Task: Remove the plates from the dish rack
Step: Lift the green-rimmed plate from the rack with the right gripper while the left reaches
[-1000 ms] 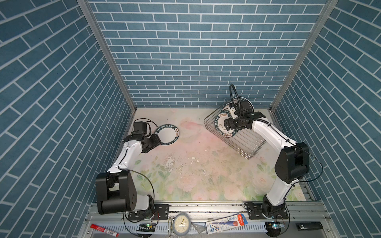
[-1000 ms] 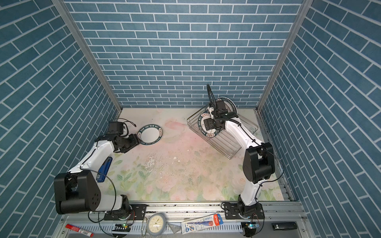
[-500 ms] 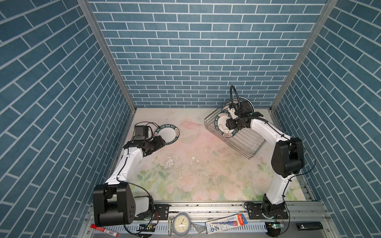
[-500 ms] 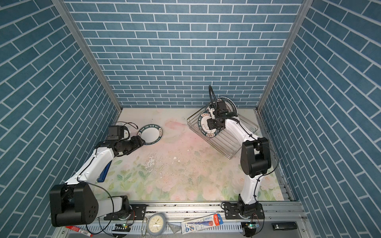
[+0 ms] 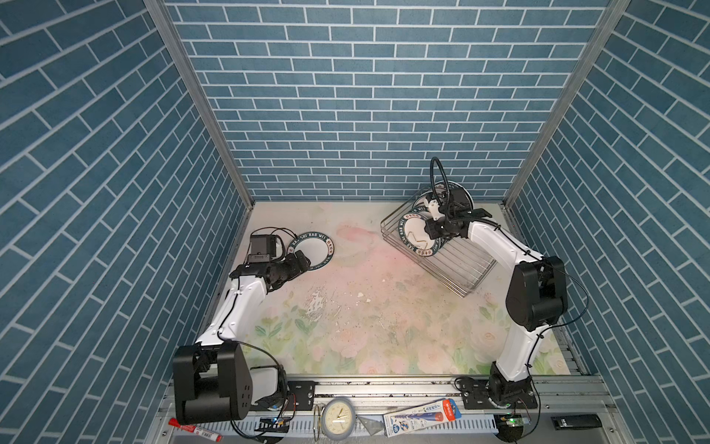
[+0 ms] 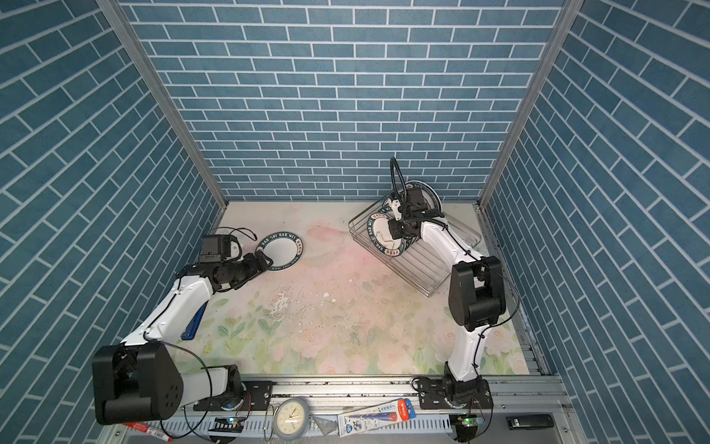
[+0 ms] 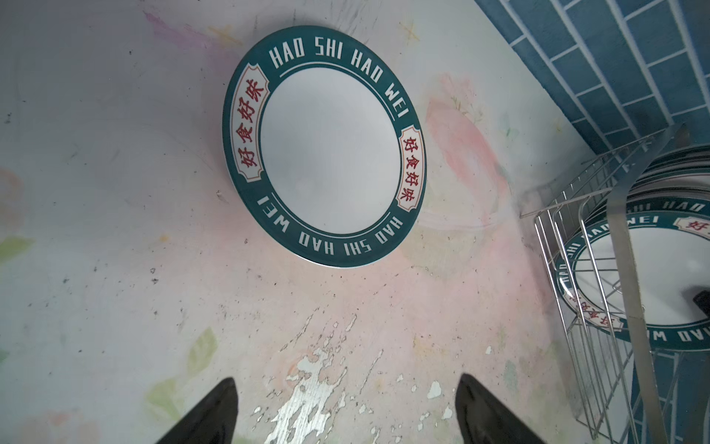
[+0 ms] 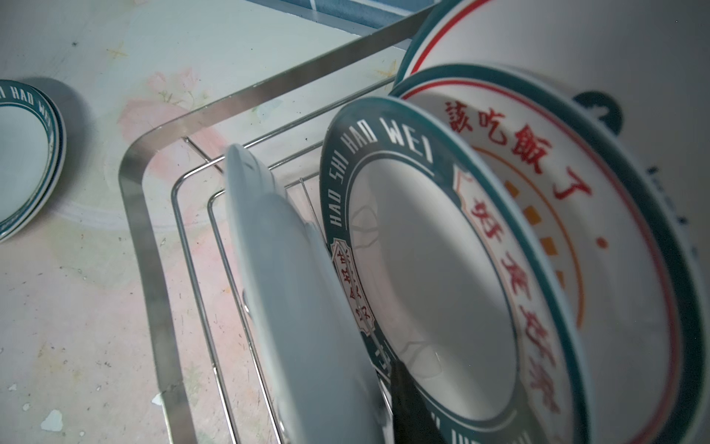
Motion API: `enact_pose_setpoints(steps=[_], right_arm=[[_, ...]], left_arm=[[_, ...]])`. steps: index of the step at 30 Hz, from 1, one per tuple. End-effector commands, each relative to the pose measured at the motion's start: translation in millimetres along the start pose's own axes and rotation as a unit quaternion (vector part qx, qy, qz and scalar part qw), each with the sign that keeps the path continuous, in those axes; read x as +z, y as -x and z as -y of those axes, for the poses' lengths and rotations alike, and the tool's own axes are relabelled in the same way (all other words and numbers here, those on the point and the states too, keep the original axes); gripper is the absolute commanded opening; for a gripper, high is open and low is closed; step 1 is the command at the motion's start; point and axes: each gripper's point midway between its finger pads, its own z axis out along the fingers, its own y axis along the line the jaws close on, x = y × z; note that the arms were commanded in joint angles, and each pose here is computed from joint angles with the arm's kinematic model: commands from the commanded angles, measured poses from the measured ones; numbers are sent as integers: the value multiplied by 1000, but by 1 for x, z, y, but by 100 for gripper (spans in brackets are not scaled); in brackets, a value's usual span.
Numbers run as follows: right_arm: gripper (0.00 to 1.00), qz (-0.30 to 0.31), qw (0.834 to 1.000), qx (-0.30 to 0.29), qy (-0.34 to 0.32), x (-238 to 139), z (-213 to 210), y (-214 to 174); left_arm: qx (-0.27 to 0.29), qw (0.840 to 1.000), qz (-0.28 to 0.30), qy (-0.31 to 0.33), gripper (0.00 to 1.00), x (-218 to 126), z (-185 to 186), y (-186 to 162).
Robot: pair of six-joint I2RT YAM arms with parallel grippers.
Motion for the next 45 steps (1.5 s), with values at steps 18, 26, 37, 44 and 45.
enact_pose_setpoints(steps=[18, 26, 37, 44, 45], right_arm=[[0, 53, 998, -41, 10, -52, -11, 29], [0, 90, 994, -56, -7, -93, -11, 45], [0, 234, 971, -50, 17, -185, -35, 59], [0, 290, 952, 40, 90, -202, -56, 35], [0, 301, 945, 59, 112, -203, -61, 31]], left_arm=[[6, 1000, 3, 27, 99, -8, -8, -3], [-9, 997, 53, 56, 99, -22, -19, 2], [18, 997, 75, 28, 99, -22, 2, 5], [86, 994, 66, -30, 99, -19, 62, -2], [98, 992, 66, -49, 99, -18, 72, -4]])
